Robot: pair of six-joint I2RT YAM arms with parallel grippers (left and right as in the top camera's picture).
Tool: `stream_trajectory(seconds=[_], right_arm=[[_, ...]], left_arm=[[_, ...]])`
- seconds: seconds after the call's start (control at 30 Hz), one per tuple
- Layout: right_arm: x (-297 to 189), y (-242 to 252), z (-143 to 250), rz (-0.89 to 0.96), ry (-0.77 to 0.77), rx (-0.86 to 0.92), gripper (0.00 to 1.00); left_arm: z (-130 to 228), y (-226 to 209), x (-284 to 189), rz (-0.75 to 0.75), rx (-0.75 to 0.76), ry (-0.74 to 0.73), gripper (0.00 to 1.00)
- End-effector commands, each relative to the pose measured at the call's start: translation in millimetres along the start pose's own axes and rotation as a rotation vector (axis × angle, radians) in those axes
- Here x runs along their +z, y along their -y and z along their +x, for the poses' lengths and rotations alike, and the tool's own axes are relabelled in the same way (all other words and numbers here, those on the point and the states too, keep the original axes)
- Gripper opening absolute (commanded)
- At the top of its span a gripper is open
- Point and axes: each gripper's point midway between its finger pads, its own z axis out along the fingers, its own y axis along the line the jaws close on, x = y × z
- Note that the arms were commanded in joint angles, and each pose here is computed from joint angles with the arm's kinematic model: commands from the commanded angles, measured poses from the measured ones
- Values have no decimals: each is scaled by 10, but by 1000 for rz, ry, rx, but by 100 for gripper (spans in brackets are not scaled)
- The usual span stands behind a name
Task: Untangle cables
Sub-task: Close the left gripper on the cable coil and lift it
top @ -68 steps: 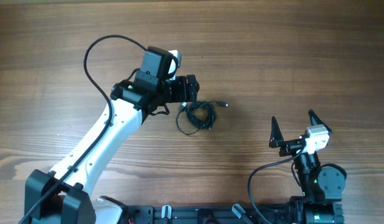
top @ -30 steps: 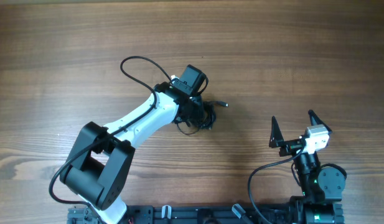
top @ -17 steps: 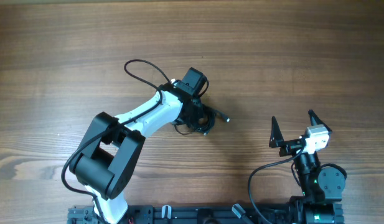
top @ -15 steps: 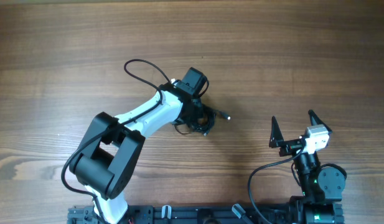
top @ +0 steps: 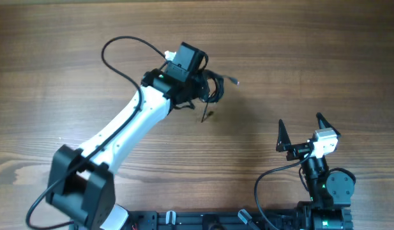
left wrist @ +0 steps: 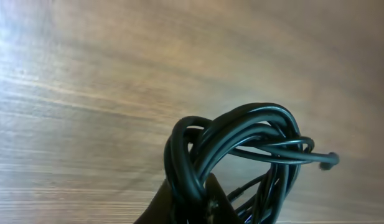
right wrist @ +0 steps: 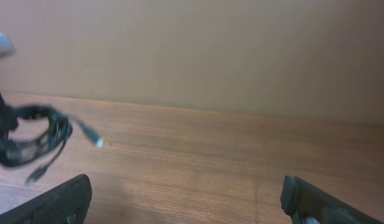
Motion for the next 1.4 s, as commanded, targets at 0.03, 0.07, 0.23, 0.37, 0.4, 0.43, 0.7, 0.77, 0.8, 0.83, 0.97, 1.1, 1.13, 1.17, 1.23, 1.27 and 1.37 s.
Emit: stream_trajectory(seconds=[0.03, 0.07, 0.23, 0.37, 0.4, 0.43, 0.7, 0.77, 0.8, 0.83, 0.97, 1.1, 1.13, 1.17, 1.23, 1.27, 1.37], right_arm=[[-4, 7, -20, 6, 11, 4, 100], [-4, 8, -20, 7, 11, 4, 99], [-4, 7, -20, 6, 11, 4, 100], [-4, 8, -20, 7, 11, 4, 100], [-4, 7, -20, 6, 11, 4, 100], [-4, 7, -20, 6, 11, 4, 100], [-4, 7, -20, 6, 11, 4, 100], [-4, 7, -20, 6, 11, 4, 100], [-4, 8, -20, 7, 11, 4, 100], [-4, 8, -20, 7, 11, 4, 100], [-4, 7, -20, 6, 11, 4, 100], [-4, 7, -20, 6, 11, 4, 100], [-4, 7, -20, 6, 11, 4, 100], [-4, 7, -20, 6, 11, 4, 100], [-4, 7, -20, 6, 11, 4, 100], [-4, 7, -20, 6, 11, 4, 100], [-4, 8, -20, 7, 11, 4, 100]], left_arm=[[-198, 184, -272, 79, -213, 76, 4], [-199, 178, -270, 79, -292, 75, 4], [-293, -86, -269, -38, -462, 176, 4], [-250, -314, -286, -143, -476, 202, 4], [-238, -345, -289, -158, -474, 202, 4], [-225, -384, -283, -178, -471, 203, 4], [-118, -664, -222, -321, -438, 195, 4], [-79, -729, -212, -355, -432, 186, 4], [-42, -768, -202, -376, -429, 174, 4], [-4, -812, -188, -399, -430, 162, 4], [121, -923, -34, -463, -470, 124, 6], [219, -967, 121, -491, -468, 77, 26], [242, -969, 145, -493, -469, 65, 39], [254, -963, 151, -491, -470, 57, 51], [259, -958, 151, -489, -471, 54, 72], [258, -957, 151, -488, -471, 54, 78], [257, -958, 151, -489, -464, 53, 93]])
